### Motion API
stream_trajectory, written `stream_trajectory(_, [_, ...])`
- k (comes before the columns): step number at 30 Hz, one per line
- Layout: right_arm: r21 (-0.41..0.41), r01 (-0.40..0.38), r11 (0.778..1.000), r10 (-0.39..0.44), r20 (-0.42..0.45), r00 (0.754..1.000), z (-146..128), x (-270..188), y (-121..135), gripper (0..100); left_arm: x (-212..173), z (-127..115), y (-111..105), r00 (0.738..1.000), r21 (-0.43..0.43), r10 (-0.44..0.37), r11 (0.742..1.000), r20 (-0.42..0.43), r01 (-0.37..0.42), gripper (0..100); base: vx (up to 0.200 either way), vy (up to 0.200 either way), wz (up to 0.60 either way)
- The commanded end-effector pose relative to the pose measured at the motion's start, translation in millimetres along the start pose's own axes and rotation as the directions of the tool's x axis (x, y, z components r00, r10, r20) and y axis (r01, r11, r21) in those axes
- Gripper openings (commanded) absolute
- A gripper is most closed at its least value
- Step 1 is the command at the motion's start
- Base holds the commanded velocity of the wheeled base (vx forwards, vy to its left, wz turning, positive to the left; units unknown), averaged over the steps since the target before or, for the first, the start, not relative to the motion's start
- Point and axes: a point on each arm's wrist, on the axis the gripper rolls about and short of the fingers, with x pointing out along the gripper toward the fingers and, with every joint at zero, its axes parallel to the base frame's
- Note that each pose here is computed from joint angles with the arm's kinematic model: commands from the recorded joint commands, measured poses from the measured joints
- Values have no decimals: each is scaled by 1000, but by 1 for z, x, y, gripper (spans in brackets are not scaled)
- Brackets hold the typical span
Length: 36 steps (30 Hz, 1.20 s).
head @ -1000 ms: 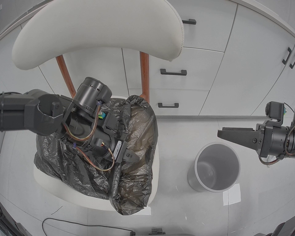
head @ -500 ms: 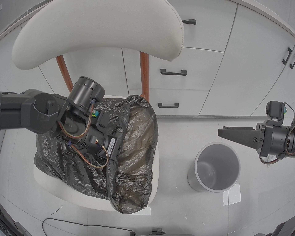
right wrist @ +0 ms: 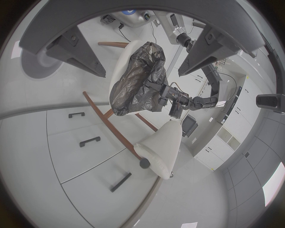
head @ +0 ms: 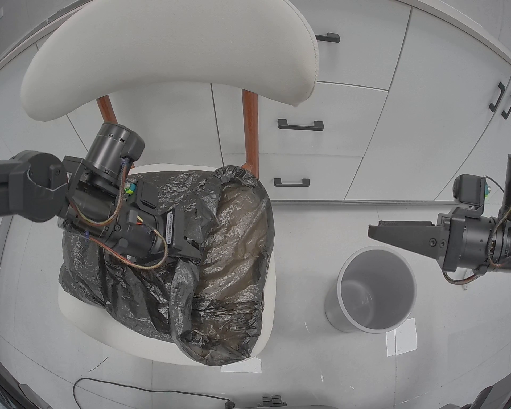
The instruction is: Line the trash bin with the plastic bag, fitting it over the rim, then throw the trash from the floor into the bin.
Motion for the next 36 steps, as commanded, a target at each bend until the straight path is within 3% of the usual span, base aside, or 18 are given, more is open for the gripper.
stream_trajectory(1, [28, -8, 1000, 10, -73, 997, -8, 26, -8, 100, -12, 0, -3, 999, -40, -43, 998, 19, 44, 0, 0, 0, 0])
stream_trajectory(6, [49, -21, 999, 27, -135, 990, -19, 46, -12, 100, -13, 2, -7, 997, -54, -71, 996, 19, 72, 0, 0, 0, 0])
stream_trajectory(12, [161, -28, 986, 70, -260, 963, -45, 88, -16, 100, -13, -2, -10, 997, -44, -80, 996, 8, 80, 0, 0, 0, 0])
stream_trajectory(17, [214, -61, 975, 108, -215, 971, -47, 114, -19, 100, -14, 1, -13, 995, -28, -91, 995, 29, 92, 0, 0, 0, 0])
stream_trajectory(31, [224, -20, 974, 76, -246, 966, -61, 134, -42, 100, -24, 1, -17, 989, -11, -133, 991, 61, 134, 0, 0, 0, 0])
stream_trajectory(36, [214, -41, 976, 91, -226, 970, -59, 143, -43, 100, -29, -1, -18, 987, -8, -149, 989, 60, 150, 0, 0, 0, 0])
